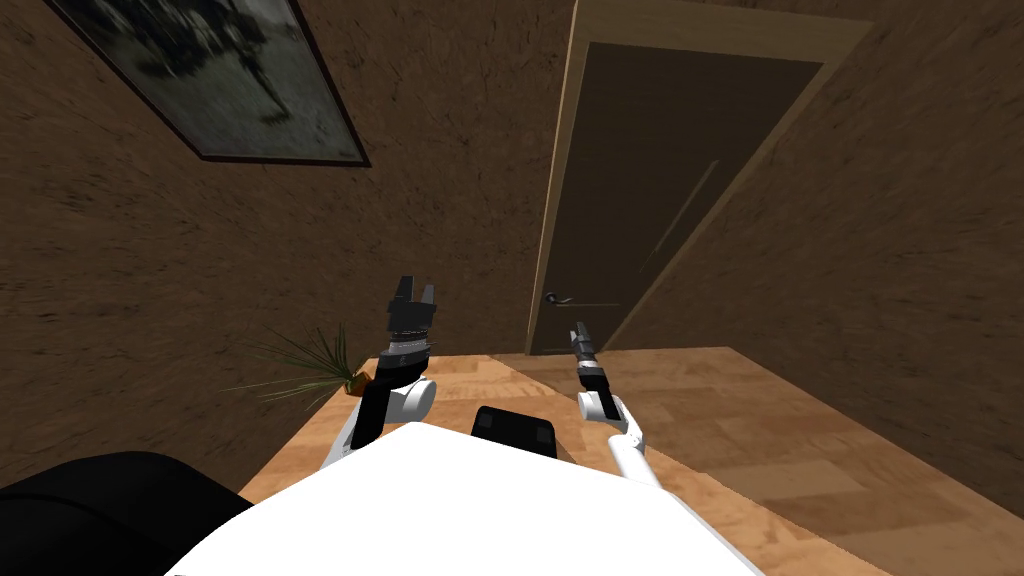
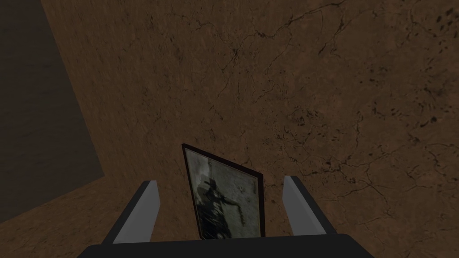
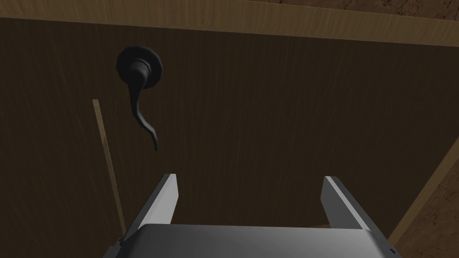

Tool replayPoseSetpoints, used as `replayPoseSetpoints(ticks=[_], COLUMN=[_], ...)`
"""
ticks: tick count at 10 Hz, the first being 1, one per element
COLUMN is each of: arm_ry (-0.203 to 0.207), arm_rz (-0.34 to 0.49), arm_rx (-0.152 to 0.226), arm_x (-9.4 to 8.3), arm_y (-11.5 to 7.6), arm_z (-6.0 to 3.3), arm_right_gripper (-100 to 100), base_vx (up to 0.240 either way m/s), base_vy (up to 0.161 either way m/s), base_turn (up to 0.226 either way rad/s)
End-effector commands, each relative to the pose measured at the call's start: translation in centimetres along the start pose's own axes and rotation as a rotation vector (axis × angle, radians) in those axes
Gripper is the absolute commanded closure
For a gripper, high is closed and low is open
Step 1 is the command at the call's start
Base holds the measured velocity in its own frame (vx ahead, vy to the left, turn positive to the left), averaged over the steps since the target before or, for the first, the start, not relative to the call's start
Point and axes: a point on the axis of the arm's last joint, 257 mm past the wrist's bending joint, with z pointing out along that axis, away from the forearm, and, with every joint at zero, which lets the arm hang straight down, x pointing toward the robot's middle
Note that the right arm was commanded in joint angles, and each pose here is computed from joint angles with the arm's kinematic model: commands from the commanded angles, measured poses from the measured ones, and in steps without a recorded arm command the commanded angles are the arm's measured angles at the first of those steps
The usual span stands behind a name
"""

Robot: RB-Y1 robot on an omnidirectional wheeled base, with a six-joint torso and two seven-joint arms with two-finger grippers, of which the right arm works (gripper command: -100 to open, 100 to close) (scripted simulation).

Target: Pull the door open

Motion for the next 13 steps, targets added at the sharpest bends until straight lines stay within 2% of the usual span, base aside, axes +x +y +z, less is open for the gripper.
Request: replayPoseSetpoints(ticks=[1, 2, 5, 7, 8, 11, 12, 13], arm_ry=[0.001, 0.004, 0.004, 0.007, 0.004, 0.001, -0.002, -0.003], arm_rz=[0.001, 0.001, 0.000, -0.001, -0.002, -0.007, -0.008, -0.010], arm_rx=[0.018, 0.029, 0.063, 0.081, 0.105, 0.144, 0.161, 0.172], arm_x=[-0.1, -0.4, -0.8, -1.3, -1.5, -2.7, -2.8, -3.2], arm_y=[-1.0, -1.6, -3.3, -4.3, -5.3, -7.2, -7.9, -8.3], arm_z=[-0.09, 0.22, 0.01, 0.56, 0.03, 0.37, -0.07, 0.03], arm_right_gripper=[-100, -100, -100, -100, -100, -100, -100, -100], base_vx=[0.033, 0.046, 0.050, 0.065, 0.052, 0.064, 0.057, 0.044], base_vy=[-0.016, -0.020, -0.022, -0.028, -0.029, -0.035, -0.038, -0.033], base_turn=[0.057, 0.067, 0.066, 0.100, 0.050, 0.098, 0.041, 0.066])
